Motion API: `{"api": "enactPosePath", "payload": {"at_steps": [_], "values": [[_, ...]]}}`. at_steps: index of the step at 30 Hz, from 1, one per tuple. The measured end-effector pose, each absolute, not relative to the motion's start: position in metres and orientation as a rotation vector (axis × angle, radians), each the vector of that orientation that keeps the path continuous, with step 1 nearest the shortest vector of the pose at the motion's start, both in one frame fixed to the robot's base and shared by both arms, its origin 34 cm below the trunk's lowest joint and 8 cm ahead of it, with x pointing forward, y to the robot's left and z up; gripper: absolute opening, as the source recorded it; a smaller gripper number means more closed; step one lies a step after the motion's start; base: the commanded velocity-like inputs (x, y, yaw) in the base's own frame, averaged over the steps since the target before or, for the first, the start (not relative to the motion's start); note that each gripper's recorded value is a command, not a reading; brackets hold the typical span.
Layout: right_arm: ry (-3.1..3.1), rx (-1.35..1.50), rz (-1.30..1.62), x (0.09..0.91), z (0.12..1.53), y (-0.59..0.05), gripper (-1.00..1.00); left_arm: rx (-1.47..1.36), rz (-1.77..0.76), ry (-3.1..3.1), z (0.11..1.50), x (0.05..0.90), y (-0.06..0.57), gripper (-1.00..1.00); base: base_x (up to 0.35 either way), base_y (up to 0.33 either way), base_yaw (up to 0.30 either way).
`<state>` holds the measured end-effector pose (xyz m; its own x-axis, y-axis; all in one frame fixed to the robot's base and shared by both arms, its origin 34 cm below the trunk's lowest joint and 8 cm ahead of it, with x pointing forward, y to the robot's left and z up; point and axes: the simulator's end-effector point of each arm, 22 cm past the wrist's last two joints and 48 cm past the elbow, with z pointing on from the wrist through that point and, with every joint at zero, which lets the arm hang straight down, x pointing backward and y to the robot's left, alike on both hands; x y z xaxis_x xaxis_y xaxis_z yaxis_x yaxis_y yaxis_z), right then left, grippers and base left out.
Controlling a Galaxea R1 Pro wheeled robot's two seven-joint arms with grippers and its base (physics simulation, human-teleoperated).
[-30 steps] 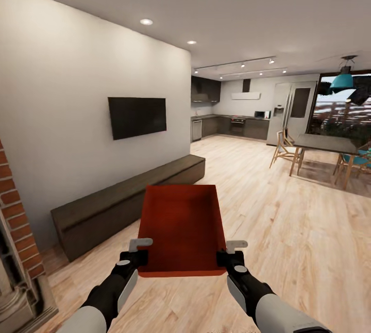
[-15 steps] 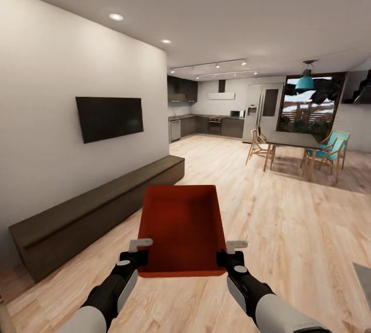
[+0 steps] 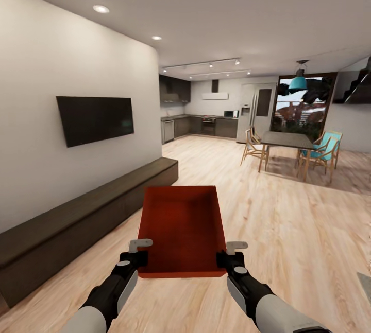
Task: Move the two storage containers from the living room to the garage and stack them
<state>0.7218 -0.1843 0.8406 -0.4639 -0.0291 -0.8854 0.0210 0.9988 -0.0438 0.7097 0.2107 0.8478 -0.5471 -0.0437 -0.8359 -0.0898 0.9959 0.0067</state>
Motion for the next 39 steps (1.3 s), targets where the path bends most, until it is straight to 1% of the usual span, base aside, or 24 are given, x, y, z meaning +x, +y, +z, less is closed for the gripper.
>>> {"api": "enactPosePath", "payload": {"at_steps": [39], "values": [[2.032,-0.027,-0.072,0.7262,0.8481,-0.1841,-1.00,-0.110,0.047,2.131,0.8480,0.7106,0.2109,-1.00,0.321,0.000,-0.274]]}}
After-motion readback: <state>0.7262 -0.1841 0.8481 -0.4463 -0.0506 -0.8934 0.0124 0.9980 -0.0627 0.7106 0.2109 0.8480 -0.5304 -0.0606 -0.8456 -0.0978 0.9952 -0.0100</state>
